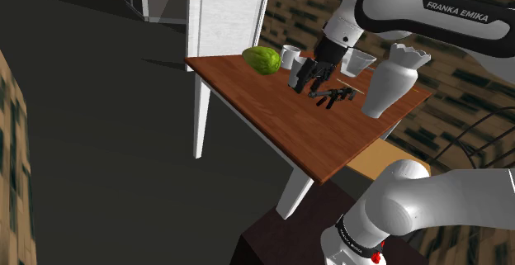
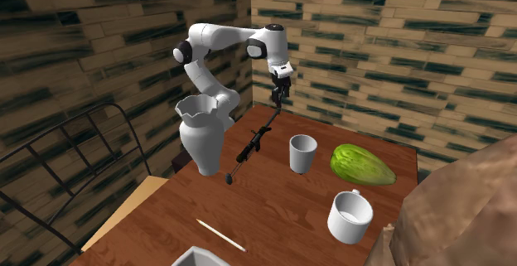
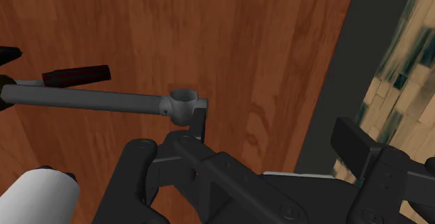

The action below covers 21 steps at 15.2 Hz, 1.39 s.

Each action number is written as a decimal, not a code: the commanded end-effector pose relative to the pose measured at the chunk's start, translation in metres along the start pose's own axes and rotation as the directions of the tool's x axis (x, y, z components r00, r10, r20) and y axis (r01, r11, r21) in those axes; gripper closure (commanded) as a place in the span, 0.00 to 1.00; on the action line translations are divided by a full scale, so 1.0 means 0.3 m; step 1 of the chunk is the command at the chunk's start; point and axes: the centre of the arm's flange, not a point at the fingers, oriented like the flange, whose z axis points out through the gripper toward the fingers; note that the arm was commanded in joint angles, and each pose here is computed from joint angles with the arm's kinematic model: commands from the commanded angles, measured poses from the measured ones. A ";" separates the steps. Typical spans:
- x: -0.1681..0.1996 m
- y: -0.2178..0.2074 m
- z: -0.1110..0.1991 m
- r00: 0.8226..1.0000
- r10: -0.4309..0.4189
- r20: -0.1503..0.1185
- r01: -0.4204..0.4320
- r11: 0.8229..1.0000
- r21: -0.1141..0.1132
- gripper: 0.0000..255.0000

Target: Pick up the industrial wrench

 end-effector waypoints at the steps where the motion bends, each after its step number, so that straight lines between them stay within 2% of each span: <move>1: 0.000 0.000 0.000 1.000 0.000 0.000 0.000 1.000 0.000 0.00; 3: -0.039 0.081 -0.013 0.991 -0.130 0.017 0.130 0.991 0.021 0.00; 5: -0.067 0.167 -0.025 0.966 -0.258 0.031 0.257 0.965 0.044 0.00; 7: -0.084 0.257 -0.036 0.923 -0.383 0.041 0.379 0.923 0.069 0.00; 9: -0.088 0.347 -0.045 0.865 -0.500 0.049 0.494 0.864 0.095 0.00; 11: -0.081 0.438 -0.052 0.791 -0.609 0.052 0.601 0.790 0.122 0.00; 14: -0.047 0.571 -0.059 0.656 -0.753 0.052 0.738 0.655 0.162 0.00; 16: -0.011 0.654 -0.060 0.552 -0.833 0.047 0.814 0.550 0.188 0.00; 19: 0.063 0.769 -0.058 0.378 -0.925 0.033 0.899 0.375 0.225 0.00; 20: 0.082 0.792 -0.057 0.339 -0.940 0.029 0.913 0.336 0.233 0.00; 21: 0.080 0.794 -0.040 0.339 -0.940 0.029 0.913 0.336 0.233 0.00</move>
